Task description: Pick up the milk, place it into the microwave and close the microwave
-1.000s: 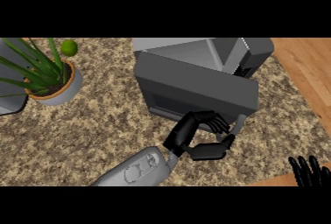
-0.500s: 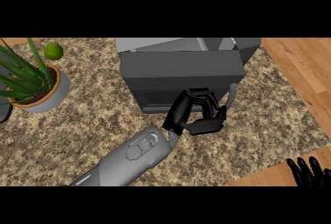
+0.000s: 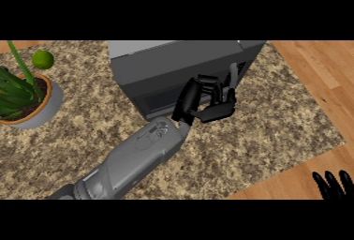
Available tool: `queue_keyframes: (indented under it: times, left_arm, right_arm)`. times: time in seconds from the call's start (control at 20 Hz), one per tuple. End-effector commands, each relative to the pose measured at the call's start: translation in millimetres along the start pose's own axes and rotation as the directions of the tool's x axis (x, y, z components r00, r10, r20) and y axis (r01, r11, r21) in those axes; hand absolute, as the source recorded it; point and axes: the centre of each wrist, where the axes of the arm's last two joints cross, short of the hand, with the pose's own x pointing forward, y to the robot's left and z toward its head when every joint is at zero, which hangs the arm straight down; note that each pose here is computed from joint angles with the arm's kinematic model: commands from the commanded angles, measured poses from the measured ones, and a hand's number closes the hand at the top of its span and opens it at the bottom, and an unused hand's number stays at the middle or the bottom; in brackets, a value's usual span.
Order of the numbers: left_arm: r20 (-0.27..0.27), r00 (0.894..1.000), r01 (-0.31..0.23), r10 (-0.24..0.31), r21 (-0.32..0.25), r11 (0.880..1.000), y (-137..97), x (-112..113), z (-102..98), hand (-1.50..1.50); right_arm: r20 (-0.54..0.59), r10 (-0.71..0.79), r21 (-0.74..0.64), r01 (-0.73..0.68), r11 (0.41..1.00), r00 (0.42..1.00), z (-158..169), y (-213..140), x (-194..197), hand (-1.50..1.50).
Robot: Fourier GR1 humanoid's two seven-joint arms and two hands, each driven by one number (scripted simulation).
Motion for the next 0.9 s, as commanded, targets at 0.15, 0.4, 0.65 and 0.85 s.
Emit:
queue_keyframes:
  times: [0.15, 0.4, 0.65, 0.85]
  left_arm:
    - [0.038, 0.999, -0.017, 0.015, 0.039, 0.999, 7.3, 8.6, -18.0, 1.5]
    - [0.047, 0.999, -0.019, 0.017, 0.048, 0.999, 8.7, 4.7, -17.9, 1.5]
    - [0.052, 0.999, -0.02, 0.017, 0.06, 0.998, 11.6, -0.6, -17.5, 1.5]
    - [0.056, 0.998, -0.029, 0.026, 0.06, 0.998, 11.3, 0.0, -18.9, 1.5]
  right_arm:
    - [0.015, -0.032, 0.043, 0.031, 0.999, 0.999, -5.2, -1.8, 9.7, -1.5]
    - [0.019, -0.044, 0.065, 0.043, 0.997, 0.999, -10.2, 1.7, 16.3, -1.5]
    - [0.043, -0.035, 0.088, 0.031, 0.996, 0.998, -13.9, -2.3, 25.9, -1.5]
    - [0.044, -0.043, 0.095, 0.039, 0.995, 0.998, -14.0, -0.7, 29.4, -1.5]
